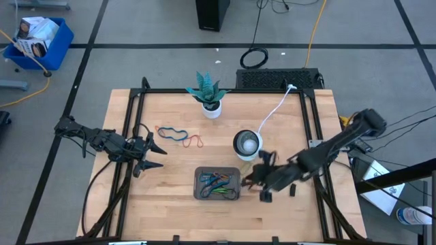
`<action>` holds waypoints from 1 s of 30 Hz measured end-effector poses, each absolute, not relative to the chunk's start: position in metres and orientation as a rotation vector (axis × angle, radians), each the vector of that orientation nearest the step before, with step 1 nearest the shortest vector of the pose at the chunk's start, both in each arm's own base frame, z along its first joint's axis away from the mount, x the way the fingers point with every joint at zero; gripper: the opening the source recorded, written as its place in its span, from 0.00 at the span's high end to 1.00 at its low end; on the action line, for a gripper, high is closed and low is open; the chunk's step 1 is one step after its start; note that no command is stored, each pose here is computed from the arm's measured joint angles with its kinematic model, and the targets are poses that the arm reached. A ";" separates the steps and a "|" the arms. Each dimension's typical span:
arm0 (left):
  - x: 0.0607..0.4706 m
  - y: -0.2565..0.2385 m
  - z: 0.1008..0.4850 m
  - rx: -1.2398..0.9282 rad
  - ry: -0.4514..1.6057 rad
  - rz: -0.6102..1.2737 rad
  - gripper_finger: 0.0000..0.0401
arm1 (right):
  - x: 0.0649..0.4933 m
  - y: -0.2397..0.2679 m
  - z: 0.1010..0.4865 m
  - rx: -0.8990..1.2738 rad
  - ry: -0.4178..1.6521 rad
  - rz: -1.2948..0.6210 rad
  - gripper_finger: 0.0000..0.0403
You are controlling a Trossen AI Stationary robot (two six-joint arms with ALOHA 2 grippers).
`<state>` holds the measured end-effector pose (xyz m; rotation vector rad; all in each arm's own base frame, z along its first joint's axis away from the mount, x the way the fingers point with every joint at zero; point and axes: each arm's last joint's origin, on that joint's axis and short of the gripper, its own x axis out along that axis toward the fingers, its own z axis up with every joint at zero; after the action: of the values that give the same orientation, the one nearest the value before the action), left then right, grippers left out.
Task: Pick and place rubber bands into bin
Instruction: Put the left black rubber band into the gray bin
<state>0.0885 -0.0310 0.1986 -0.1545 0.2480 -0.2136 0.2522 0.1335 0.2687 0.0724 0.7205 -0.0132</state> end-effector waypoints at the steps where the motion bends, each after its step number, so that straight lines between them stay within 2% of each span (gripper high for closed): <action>1: 0.088 -0.031 0.199 -0.154 0.248 -0.214 0.36 | 0.249 0.129 0.279 0.091 0.672 -0.023 1.00; 10: 0.088 -0.031 0.199 -0.152 0.247 -0.214 0.36 | 0.236 0.103 0.348 0.103 0.235 -0.015 1.00; 19: 0.088 -0.031 0.199 -0.151 0.248 -0.214 0.36 | 0.257 0.094 0.363 -0.022 0.026 0.001 1.00; 22: 0.088 -0.031 0.199 -0.151 0.247 -0.214 0.36 | 0.272 0.097 0.372 -0.090 0.030 -0.009 1.00; 30: 0.088 -0.031 0.199 -0.153 0.247 -0.214 0.36 | 0.321 0.107 0.381 -0.227 0.259 -0.019 1.00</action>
<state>0.0884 -0.0311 0.1986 -0.1530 0.2472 -0.2142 0.3210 0.1073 0.3813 -0.2274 0.2589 -0.0186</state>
